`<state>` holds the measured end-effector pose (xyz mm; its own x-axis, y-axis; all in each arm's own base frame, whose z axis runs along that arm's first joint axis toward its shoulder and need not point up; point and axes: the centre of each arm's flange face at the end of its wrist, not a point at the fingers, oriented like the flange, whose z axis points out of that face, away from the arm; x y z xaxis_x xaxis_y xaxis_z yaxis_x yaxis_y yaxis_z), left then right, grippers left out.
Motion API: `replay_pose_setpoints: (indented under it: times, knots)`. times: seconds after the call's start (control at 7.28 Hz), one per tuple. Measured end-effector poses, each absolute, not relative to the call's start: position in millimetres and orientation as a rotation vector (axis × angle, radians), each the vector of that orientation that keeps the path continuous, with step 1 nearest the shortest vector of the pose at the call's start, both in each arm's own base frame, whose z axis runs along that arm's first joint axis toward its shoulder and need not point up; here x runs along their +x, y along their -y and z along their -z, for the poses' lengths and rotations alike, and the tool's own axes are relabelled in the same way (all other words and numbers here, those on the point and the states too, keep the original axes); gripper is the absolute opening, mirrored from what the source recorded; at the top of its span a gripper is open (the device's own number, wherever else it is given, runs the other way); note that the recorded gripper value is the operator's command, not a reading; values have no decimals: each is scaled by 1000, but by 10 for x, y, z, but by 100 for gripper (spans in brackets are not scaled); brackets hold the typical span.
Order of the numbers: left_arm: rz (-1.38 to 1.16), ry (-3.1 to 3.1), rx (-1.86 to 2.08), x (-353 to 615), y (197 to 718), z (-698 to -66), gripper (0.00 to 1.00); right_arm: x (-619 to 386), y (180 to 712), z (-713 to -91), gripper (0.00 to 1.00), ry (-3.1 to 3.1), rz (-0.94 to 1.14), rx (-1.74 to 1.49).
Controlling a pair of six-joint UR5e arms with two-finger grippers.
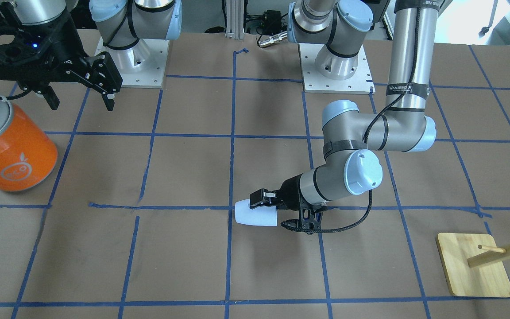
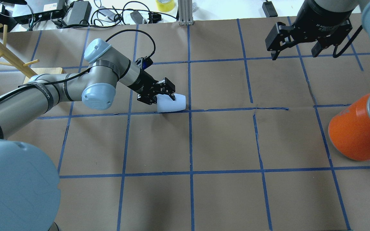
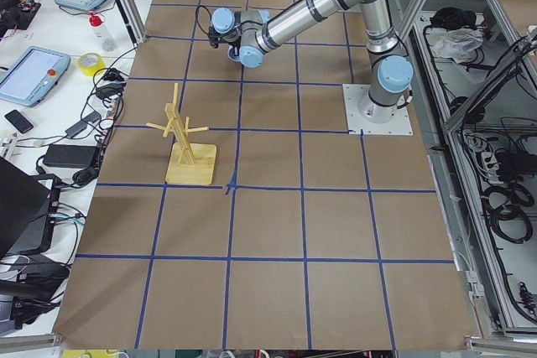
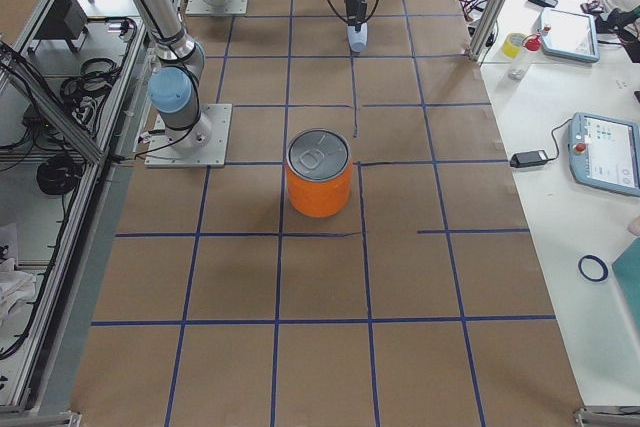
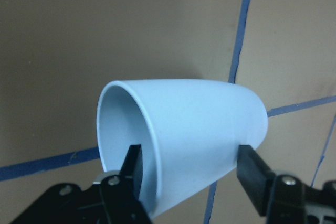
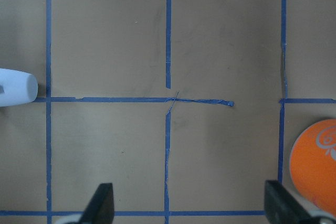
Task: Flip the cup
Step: 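Close the left gripper on the cup's side and lift it, then carry the cup toward the wooden board and set it upright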
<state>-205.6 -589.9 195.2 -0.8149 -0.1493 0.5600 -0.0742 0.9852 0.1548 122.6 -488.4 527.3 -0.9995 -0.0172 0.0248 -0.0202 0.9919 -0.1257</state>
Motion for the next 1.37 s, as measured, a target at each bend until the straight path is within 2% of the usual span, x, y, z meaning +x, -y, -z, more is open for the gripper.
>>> replay_pose_setpoints:
  times: [0.41,0.82,1.1,1.37]
  knots:
    - [147,2543,392,-2030,6167,-2276,0,1256,4871,-5294,100,3123,-202,35]
    - [23,2770,422,-1825,6424,-2728,0,1268,4864,-5320,100,3124,-207,30]
    - [-128,3047,202,-1555,6597,-3097,0,1248,4869,-5322,100,3116,-207,27]
    - [-218,3225,-48,-1299,6733,-3162,0,1243,4871,-5324,100,3113,-210,29]
